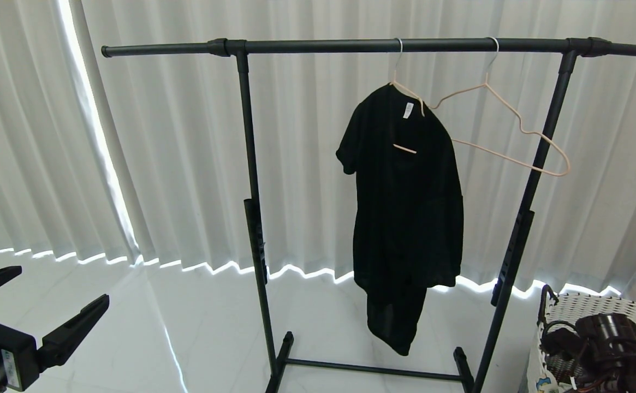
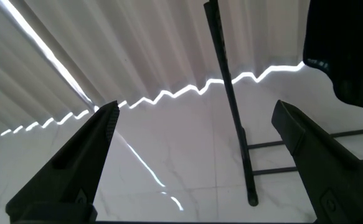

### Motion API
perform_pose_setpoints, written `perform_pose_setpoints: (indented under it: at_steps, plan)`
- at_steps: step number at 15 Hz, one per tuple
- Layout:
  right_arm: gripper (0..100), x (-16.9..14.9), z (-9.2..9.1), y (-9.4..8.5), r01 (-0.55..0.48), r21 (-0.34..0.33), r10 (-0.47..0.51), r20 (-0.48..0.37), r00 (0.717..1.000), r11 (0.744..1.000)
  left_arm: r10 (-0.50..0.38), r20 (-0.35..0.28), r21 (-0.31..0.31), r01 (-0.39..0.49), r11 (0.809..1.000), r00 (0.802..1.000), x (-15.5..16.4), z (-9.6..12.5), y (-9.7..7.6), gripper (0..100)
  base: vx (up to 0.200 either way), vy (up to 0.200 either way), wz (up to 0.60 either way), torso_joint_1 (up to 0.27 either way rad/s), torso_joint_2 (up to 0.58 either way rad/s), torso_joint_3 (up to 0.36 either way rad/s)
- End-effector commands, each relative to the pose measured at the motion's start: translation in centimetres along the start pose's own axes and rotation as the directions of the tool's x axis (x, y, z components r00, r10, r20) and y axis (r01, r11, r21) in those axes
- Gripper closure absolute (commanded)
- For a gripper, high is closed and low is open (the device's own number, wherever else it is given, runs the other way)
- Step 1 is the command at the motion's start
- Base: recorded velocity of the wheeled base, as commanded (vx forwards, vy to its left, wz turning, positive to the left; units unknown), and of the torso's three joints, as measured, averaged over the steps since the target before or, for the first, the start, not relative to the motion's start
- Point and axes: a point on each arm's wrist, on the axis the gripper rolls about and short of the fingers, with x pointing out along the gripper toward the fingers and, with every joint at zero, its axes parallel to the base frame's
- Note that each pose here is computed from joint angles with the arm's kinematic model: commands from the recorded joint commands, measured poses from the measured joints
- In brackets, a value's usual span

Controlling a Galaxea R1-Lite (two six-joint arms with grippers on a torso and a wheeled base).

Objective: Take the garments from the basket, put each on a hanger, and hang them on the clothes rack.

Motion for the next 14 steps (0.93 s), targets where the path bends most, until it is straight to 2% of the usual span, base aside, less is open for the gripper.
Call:
perform_pose_setpoints:
  at_steps: [1,3,5,8,9,10,12,14]
  plan:
    - [100,-1.0,0.4,0.1,0.021,-0.008,-0.020,0.039,0.999,1.000,-0.003,-0.006,-0.001,0.003,1.000,1.000,0.0,-0.1,-0.1,0,0.000,0.000,0.00,0.000,0.00,0.000]
    - [100,-3.2,1.0,0.0,0.034,-0.014,-0.032,0.129,0.991,0.999,-0.008,-0.011,-0.001,0.008,1.000,1.000,0.1,-0.2,-0.1,0,0.000,0.000,0.00,0.000,0.00,0.000]
    - [100,-5.6,2.0,-0.8,0.051,0.001,-0.051,0.200,0.978,0.999,-0.016,-0.019,0.000,0.016,1.000,1.000,0.2,-0.4,-0.2,0,0.000,0.000,0.00,0.000,0.00,0.000]
    - [100,-10.6,4.6,-2.5,0.048,0.005,-0.047,0.252,0.966,0.999,-0.041,-0.005,-0.003,0.041,0.999,0.999,0.1,-0.3,-0.4,0,0.000,0.000,0.00,0.000,0.00,0.000]
    - [100,-13.3,6.0,-2.9,0.016,0.008,-0.018,0.291,0.957,1.000,-0.080,0.007,-0.006,0.080,0.997,0.997,0.2,-0.2,-0.7,0,0.000,0.000,0.00,0.000,0.00,0.000]
    - [100,-15.5,7.2,-2.7,-0.013,0.014,0.007,0.329,0.944,1.000,-0.131,0.025,-0.034,0.132,0.991,0.991,0.2,0.0,-1.1,0,0.000,0.000,0.00,0.000,0.00,0.000]
    - [100,-20.0,9.7,-2.1,-0.081,0.032,0.060,0.425,0.903,0.996,-0.267,0.072,-0.080,0.272,0.959,0.961,0.4,0.7,-1.8,0,0.000,0.000,0.00,0.000,0.00,0.000]
    - [100,-24.1,11.7,-1.7,-0.153,0.022,0.120,0.515,0.849,0.988,-0.355,0.089,-0.067,0.361,0.930,0.931,1.2,1.8,-2.3,0,0.000,0.000,0.00,0.000,0.00,0.000]
